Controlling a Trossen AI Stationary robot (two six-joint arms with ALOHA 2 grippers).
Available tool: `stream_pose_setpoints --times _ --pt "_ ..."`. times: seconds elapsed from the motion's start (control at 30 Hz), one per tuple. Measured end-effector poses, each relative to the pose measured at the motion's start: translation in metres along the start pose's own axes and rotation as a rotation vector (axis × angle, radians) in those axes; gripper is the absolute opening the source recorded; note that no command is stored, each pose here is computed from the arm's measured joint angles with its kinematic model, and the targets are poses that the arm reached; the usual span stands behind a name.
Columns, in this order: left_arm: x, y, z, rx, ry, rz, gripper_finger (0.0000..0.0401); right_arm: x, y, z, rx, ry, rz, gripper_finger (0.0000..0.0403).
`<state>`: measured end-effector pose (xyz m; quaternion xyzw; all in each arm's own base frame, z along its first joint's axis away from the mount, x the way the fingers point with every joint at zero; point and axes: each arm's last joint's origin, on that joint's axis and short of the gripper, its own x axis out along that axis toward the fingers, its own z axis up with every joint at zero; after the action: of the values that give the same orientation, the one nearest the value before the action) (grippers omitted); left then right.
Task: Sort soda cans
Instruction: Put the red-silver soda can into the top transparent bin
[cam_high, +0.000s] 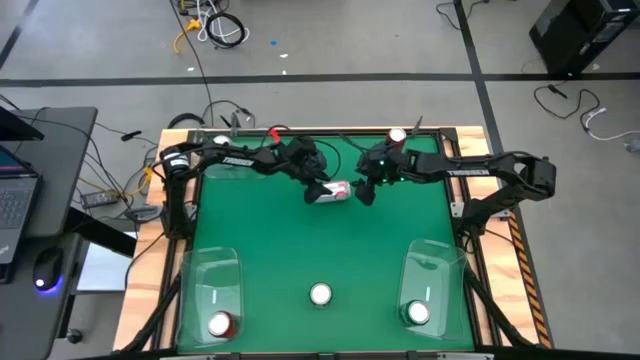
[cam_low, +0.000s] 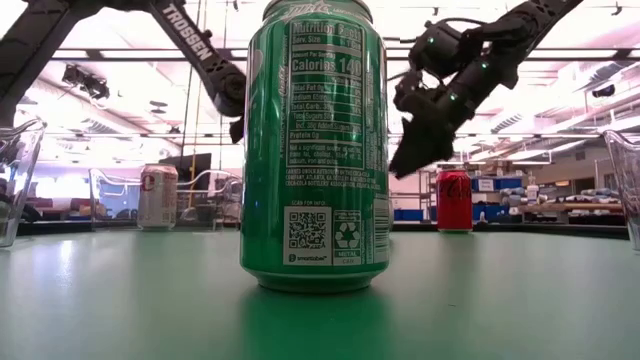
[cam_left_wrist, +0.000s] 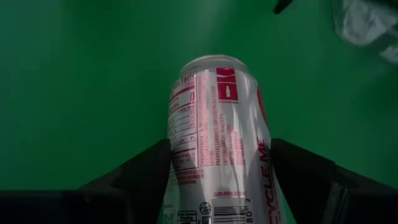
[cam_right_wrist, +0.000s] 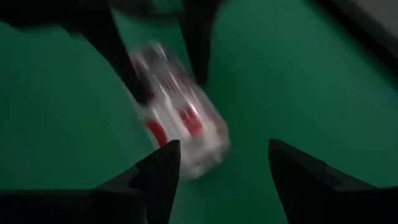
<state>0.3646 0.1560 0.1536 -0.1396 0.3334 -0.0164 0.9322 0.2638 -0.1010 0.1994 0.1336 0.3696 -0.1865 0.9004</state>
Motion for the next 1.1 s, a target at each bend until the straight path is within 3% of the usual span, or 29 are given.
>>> stream_pose_setpoints --times 0.1,0.23,0.4,0.5,0.73,1.1 --pt "-0.002 -0.003 0.009 0.017 0.058 0.012 0.0285 0.008 -0.001 -0.005 0.034 0.038 -0.027 0.0203" --pt "-0.003 -0.01 0.016 0.054 0.124 0.041 0.0287 0.03 -0.004 -0.021 0.056 0.097 -0.037 0.0138" --pt "-0.001 -0.019 0.017 0.096 0.177 0.066 0.0288 0.05 -0.004 -0.029 0.082 0.08 -0.033 0.0043" --pt "-0.001 -0.023 0.017 0.105 0.19 0.092 0.0288 0.056 0.001 -0.025 0.07 0.033 0.003 0.0007" --pt "0.001 -0.029 0.018 0.096 0.206 0.089 0.03 0.059 0.004 -0.025 0.072 0.024 0.055 0.0021" --pt "0.022 -0.035 0.006 0.076 0.266 0.09 0.0335 0.059 0.006 -0.023 0.069 0.002 0.102 0.001"
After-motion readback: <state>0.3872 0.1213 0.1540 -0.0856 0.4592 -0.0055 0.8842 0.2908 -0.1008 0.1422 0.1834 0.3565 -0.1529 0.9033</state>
